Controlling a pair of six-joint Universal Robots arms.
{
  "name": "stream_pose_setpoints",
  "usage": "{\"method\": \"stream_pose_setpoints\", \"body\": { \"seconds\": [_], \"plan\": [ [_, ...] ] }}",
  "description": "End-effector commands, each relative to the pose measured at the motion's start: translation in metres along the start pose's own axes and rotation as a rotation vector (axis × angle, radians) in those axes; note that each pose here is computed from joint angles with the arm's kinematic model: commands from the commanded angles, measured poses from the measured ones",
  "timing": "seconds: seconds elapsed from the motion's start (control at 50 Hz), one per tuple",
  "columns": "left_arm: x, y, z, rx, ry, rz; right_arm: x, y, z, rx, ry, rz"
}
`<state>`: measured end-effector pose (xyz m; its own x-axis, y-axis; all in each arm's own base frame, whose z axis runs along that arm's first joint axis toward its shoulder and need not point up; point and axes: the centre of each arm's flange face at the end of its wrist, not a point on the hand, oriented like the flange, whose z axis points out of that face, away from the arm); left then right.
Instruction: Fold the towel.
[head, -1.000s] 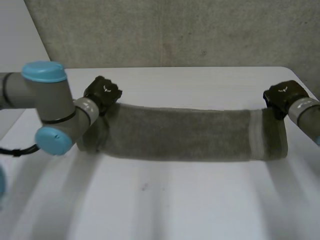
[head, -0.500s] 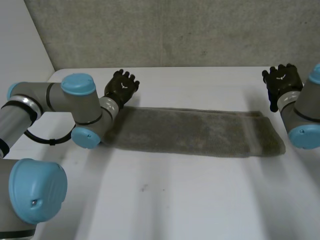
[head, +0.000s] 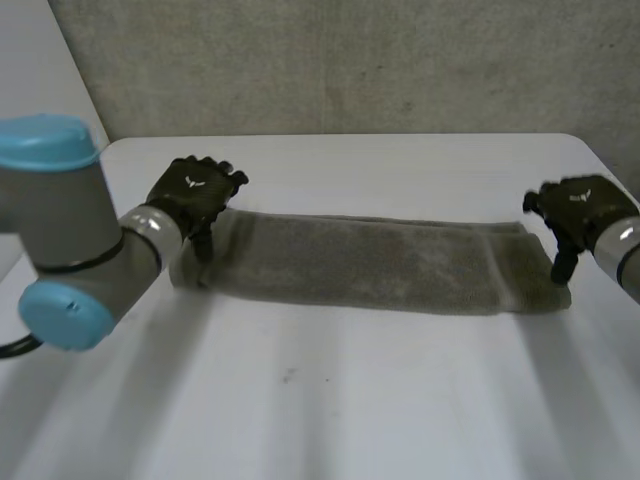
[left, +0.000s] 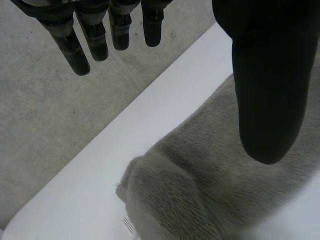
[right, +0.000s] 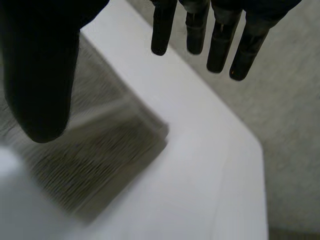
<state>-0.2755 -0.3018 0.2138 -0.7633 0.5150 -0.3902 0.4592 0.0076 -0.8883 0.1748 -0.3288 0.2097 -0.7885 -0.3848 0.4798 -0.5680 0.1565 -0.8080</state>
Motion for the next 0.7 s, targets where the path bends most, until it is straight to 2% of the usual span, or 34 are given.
{"method": "stream_pose_setpoints", "body": {
  "seconds": [0.02, 0.3, 0.6, 0.7],
  "plan": [
    [0.007, 0.016, -0.028, 0.006, -0.011, -0.024, -0.009, 0.031, -0.002, -0.037, -0.048, 0.029],
    [0.011, 0.032, -0.041, 0.044, -0.046, -0.048, -0.024, 0.076, 0.03, -0.014, -0.052, 0.029],
    [0.011, 0.033, -0.041, 0.047, -0.047, -0.079, -0.024, 0.086, 0.047, -0.015, -0.046, 0.026],
    [0.012, 0.034, -0.041, 0.044, -0.044, -0.079, -0.007, 0.087, 0.053, -0.009, 0.018, 0.024]
  ]
}}
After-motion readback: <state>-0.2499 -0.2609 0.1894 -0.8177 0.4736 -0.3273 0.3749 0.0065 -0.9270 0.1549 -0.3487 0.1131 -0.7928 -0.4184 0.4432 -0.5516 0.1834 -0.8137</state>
